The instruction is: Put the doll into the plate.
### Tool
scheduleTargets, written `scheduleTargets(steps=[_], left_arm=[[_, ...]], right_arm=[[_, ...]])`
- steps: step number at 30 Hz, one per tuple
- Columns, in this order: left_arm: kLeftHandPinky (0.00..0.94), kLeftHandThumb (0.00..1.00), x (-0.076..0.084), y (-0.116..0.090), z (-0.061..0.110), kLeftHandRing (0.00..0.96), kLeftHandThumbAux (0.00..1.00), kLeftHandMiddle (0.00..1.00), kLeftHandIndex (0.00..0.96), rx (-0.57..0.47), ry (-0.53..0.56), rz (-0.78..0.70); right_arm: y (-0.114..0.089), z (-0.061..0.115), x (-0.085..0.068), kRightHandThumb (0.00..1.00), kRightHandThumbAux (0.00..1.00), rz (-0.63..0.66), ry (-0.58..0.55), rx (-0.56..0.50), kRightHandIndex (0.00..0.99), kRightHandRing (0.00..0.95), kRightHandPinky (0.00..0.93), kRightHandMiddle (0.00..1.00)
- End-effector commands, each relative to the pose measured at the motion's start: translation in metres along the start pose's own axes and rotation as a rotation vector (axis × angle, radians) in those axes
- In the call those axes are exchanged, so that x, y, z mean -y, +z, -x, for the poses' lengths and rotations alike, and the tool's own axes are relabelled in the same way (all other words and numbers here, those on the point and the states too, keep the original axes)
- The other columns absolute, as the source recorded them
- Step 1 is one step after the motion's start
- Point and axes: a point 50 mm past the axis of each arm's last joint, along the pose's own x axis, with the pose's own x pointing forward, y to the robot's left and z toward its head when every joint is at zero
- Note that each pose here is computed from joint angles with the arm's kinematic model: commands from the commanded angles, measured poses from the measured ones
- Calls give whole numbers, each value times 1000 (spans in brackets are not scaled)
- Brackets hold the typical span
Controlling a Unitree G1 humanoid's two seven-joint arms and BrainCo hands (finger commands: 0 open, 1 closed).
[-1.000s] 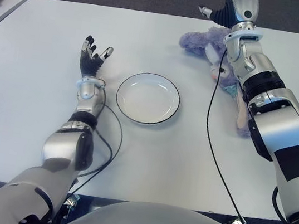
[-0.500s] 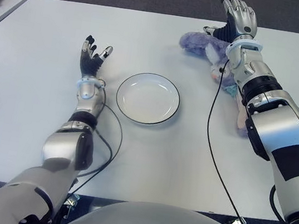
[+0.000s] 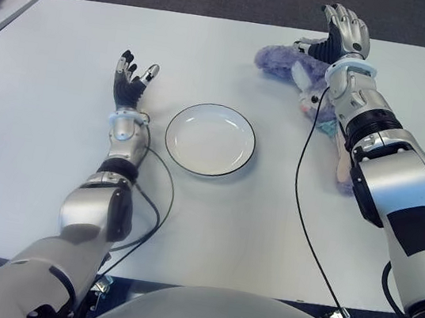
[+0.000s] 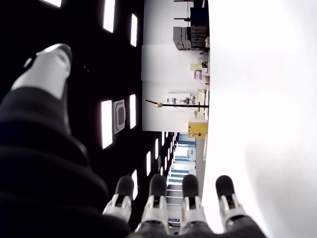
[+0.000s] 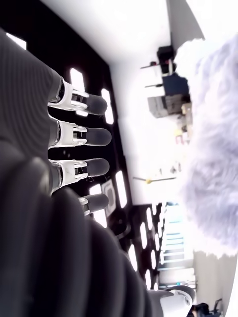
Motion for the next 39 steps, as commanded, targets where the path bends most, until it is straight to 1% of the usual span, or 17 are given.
scheduleTargets(steps=[1, 9, 20, 22, 26, 28, 33, 39], left_arm=[[0, 0, -34, -113, 95, 9, 657, 37, 36, -498, 107, -34], [2, 0, -34, -112, 95, 12, 648, 38, 44, -485, 105, -33], [0, 0, -33, -112, 95, 12, 637, 39, 32, -490, 108, -31], [0, 0, -33, -112, 95, 11, 634, 39, 29, -491, 109, -25], [0, 0, -36, -114, 96, 11, 631, 41, 26, -503, 112, -15], [0, 0, -37, -113, 96, 11, 628, 41, 25, -501, 111, -15], [0, 0, -37, -113, 96, 11, 614, 45, 26, -495, 110, -12], [0, 0, -38, -113, 97, 14, 589, 49, 26, -481, 107, -16]], right_arm=[[-17, 9, -18, 205, 424, -32, 75, -96, 31, 8, 75, 0], [-25, 13, -23, 198, 428, -31, 97, -122, 28, 0, 55, 0], [-35, 17, -27, 223, 462, -54, 118, -166, 22, 0, 65, 0], [-38, 19, -30, 226, 465, -59, 121, -176, 24, 2, 68, 0], [-49, 30, -44, 228, 472, -76, 143, -210, 27, 3, 58, 0], [-51, 33, -48, 228, 474, -81, 151, -221, 28, 3, 58, 0], [-51, 37, -53, 228, 482, -95, 160, -232, 30, 3, 55, 0], [-51, 43, -64, 229, 492, -123, 184, -250, 33, 0, 45, 0]])
